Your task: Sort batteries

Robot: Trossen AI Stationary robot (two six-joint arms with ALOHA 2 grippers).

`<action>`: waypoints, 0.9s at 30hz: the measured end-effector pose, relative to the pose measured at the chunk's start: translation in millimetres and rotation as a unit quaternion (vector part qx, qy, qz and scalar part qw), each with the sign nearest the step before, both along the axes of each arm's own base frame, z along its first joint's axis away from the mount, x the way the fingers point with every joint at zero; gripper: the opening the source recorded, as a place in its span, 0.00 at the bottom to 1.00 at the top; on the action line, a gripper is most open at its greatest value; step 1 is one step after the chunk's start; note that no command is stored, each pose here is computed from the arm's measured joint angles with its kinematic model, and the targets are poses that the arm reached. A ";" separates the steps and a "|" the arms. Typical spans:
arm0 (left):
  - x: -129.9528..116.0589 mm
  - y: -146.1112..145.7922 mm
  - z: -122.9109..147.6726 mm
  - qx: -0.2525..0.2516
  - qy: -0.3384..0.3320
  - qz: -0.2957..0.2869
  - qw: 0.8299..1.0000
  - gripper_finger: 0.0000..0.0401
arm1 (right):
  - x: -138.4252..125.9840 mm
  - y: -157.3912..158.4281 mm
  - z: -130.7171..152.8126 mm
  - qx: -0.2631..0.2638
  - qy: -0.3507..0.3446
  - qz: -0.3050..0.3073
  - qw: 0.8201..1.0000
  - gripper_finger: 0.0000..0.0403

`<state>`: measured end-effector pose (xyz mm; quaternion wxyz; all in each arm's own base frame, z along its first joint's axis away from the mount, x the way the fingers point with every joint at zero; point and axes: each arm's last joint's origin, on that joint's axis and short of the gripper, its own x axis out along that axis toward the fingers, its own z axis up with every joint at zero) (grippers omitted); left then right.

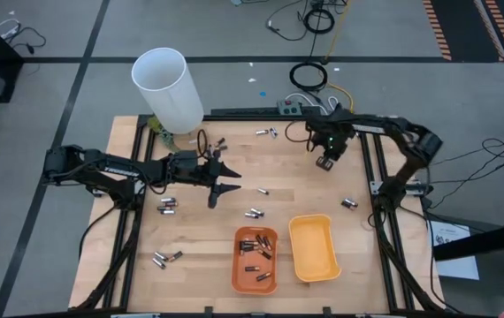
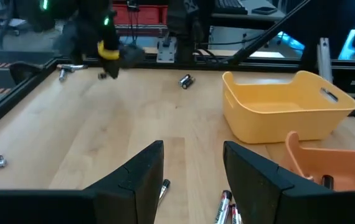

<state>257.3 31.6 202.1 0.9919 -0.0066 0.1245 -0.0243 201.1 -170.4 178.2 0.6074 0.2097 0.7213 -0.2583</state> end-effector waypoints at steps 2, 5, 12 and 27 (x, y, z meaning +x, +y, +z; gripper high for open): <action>0.4 1.5 1.8 -0.005 0.009 0.029 1.000 0.44 | 0.6 9.0 16.9 -0.020 -0.034 0.002 0.999 0.06; 0.7 3.5 0.2 0.001 0.053 0.065 0.996 0.44 | 4.1 25.6 37.7 -0.047 -0.083 0.011 0.995 0.06; -3.5 6.4 -8.3 0.006 0.155 0.123 0.980 0.44 | 24.3 80.4 68.4 -0.076 -0.193 0.063 0.976 0.06; -6.5 6.1 -13.0 -0.002 0.183 0.130 0.975 0.44 | 49.5 210.6 76.9 -0.024 -0.296 0.129 0.946 0.06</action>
